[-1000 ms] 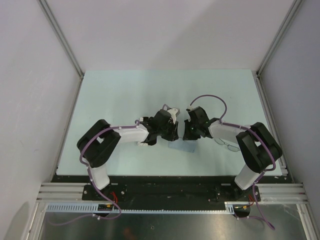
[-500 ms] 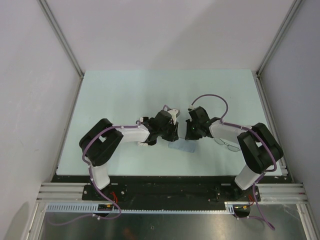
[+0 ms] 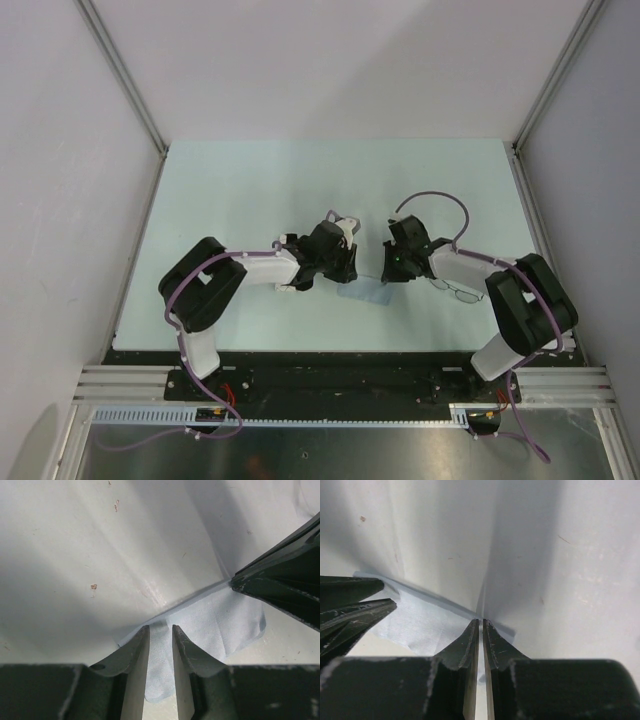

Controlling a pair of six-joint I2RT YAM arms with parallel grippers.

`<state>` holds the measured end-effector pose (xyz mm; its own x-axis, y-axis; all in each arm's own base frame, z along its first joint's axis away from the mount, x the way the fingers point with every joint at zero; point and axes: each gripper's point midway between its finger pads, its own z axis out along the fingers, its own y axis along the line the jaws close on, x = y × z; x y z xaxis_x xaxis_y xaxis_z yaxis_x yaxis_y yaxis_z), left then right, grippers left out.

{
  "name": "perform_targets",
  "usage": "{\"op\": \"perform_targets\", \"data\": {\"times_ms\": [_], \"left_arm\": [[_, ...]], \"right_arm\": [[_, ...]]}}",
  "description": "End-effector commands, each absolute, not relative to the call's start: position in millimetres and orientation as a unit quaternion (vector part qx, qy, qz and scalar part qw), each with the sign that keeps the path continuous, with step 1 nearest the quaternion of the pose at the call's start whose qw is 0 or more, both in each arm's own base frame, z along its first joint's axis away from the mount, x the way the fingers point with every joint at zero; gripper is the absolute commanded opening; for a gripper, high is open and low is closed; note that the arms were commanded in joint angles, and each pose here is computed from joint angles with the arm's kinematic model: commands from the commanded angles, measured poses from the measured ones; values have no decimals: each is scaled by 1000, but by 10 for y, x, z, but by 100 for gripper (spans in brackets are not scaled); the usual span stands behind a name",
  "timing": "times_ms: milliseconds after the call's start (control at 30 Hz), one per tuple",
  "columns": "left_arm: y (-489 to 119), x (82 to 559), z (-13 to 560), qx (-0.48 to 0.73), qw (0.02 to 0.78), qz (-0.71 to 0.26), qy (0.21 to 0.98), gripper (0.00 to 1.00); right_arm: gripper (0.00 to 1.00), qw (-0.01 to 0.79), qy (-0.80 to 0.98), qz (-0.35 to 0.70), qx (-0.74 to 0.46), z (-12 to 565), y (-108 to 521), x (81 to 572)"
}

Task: Organize the sunglasses
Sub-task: Smooth out the folded cleaning cloth at the center of the board.

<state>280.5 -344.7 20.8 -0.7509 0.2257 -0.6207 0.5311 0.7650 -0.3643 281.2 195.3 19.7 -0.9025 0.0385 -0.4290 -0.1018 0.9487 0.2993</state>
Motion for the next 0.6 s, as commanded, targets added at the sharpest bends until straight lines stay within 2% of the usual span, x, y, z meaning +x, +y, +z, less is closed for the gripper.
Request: {"op": "perform_targets", "data": {"times_ms": [0, 367, 567], "left_arm": [[-3265, 2711, -59, 211, 258, -229, 915, 31], [-3279, 2787, 104, 213, 279, -227, 908, 33], [-3306, 2935, 498, 206, 326, -229, 894, 42]], "right_arm": [[12, 212, 970, 121, -9, 149, 1697, 2684], [13, 232, 966, 118, 6, 339, 1527, 2619], [19, 285, 947, 150, 0, 780, 1647, 2734]]}}
